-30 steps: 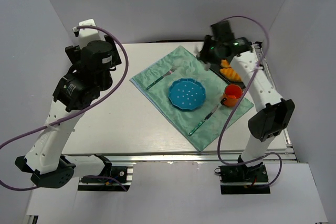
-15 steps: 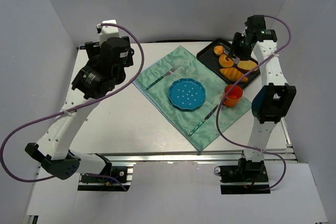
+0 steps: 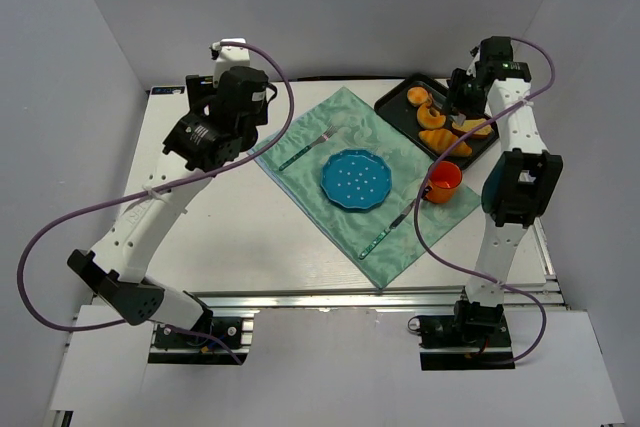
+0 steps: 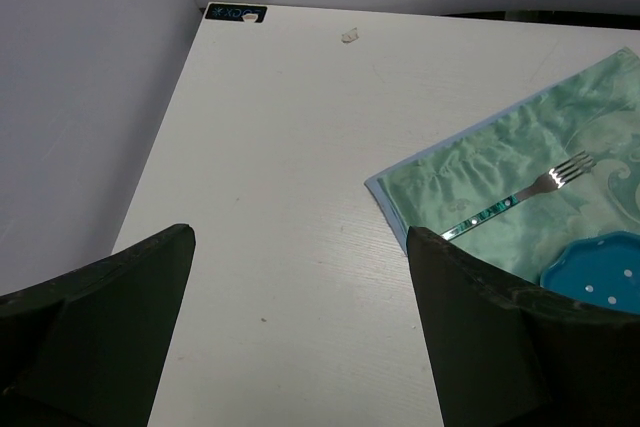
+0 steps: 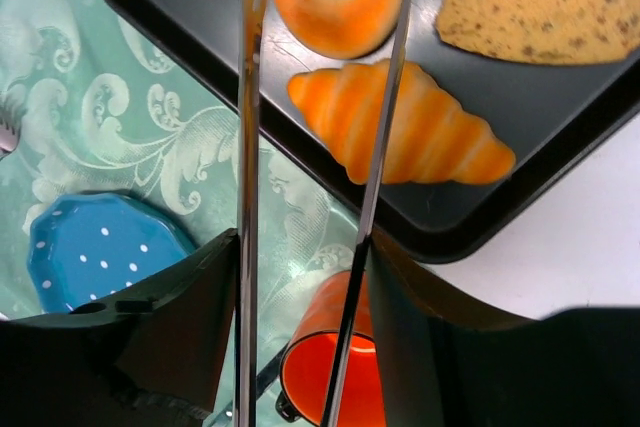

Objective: Place the bread

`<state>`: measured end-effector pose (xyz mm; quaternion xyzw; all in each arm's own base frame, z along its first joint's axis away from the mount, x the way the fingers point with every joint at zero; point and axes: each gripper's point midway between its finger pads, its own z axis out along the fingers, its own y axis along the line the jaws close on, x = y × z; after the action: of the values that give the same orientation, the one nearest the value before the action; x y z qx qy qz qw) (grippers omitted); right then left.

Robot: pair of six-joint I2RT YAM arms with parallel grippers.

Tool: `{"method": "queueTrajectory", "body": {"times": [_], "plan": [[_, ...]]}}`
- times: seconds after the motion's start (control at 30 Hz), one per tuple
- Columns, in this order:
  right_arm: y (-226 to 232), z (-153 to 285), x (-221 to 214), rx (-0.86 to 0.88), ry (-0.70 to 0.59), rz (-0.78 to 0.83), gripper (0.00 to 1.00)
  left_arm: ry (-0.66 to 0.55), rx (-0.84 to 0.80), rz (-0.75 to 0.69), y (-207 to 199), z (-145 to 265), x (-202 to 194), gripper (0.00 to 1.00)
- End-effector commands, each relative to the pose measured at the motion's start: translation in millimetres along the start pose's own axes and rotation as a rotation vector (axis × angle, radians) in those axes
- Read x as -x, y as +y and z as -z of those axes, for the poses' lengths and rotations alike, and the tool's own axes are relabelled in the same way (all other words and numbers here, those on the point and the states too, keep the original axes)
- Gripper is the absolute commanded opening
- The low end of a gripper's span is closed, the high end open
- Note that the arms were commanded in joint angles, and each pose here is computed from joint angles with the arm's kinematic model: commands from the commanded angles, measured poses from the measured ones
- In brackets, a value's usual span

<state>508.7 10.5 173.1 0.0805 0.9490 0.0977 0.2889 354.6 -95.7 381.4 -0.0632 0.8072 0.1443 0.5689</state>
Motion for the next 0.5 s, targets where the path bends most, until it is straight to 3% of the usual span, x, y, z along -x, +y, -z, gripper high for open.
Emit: {"method": "queueTrajectory", "body": {"times": [0.0,0.47], "plan": [[11,0,15,0.059,-0.06,0.044,0.58,-0.033,-0.012,0.033,4,7,15,0.98],[2,-24,9,0.036,-0.032,0.053,0.63,-0.028,0.013,0.017,5,4,14,0.98]]}}
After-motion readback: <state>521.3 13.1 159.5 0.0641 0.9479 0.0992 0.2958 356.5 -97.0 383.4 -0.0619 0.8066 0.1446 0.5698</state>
